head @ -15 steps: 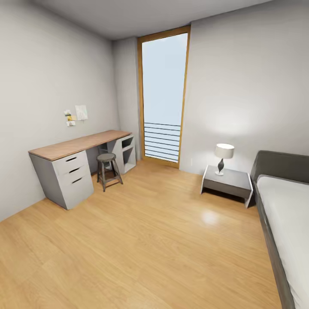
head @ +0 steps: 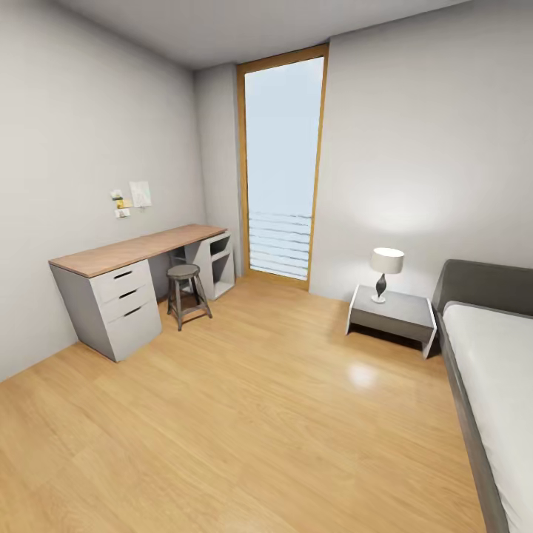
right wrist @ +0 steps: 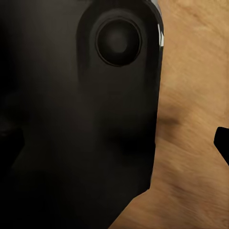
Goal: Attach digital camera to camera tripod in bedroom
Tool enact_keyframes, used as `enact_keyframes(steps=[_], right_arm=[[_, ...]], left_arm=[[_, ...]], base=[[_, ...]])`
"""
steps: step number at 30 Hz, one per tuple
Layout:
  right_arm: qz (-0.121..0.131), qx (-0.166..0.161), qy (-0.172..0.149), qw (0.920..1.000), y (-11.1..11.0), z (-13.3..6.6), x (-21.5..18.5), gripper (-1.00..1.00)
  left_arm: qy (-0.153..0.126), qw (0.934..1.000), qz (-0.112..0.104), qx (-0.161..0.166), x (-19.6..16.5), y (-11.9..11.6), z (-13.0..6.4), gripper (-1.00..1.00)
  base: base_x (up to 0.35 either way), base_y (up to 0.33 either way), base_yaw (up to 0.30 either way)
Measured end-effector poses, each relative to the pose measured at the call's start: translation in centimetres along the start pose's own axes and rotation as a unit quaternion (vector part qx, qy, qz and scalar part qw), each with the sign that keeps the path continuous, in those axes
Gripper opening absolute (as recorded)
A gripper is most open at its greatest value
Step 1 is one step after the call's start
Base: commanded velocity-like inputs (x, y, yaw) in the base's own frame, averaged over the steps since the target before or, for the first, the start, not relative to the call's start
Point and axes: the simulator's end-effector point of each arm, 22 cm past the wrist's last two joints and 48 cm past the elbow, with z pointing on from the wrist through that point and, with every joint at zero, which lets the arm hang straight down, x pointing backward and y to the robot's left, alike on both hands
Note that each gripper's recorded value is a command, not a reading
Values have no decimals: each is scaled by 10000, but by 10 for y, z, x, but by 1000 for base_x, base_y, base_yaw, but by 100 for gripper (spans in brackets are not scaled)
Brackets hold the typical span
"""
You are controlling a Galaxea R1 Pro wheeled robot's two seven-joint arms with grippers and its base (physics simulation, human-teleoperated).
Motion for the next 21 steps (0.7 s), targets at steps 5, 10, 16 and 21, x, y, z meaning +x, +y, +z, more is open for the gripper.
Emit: enact_keyframes(steps=[5, 10, 16, 21], right_arm=[[5, -19, -2, 10000, 3, 0, 0, 100], [4, -33, -4, 10000, 5, 0, 0, 100], [4, -25, -2, 10000, 4, 0, 0, 100], [4, -22, -4, 10000, 4, 0, 0, 100]], left_arm=[[-4, 10000, -14, 0, 0, 0, 0, 100], [-5, 10000, -16, 0, 0, 0, 0, 100], [-7, 10000, -25, 0, 0, 0, 0, 100], [-11, 10000, -29, 0, -1, 0, 0, 100]], base=[[0, 0, 0], [0, 0, 0], [0, 0, 0], [0, 0, 0]])
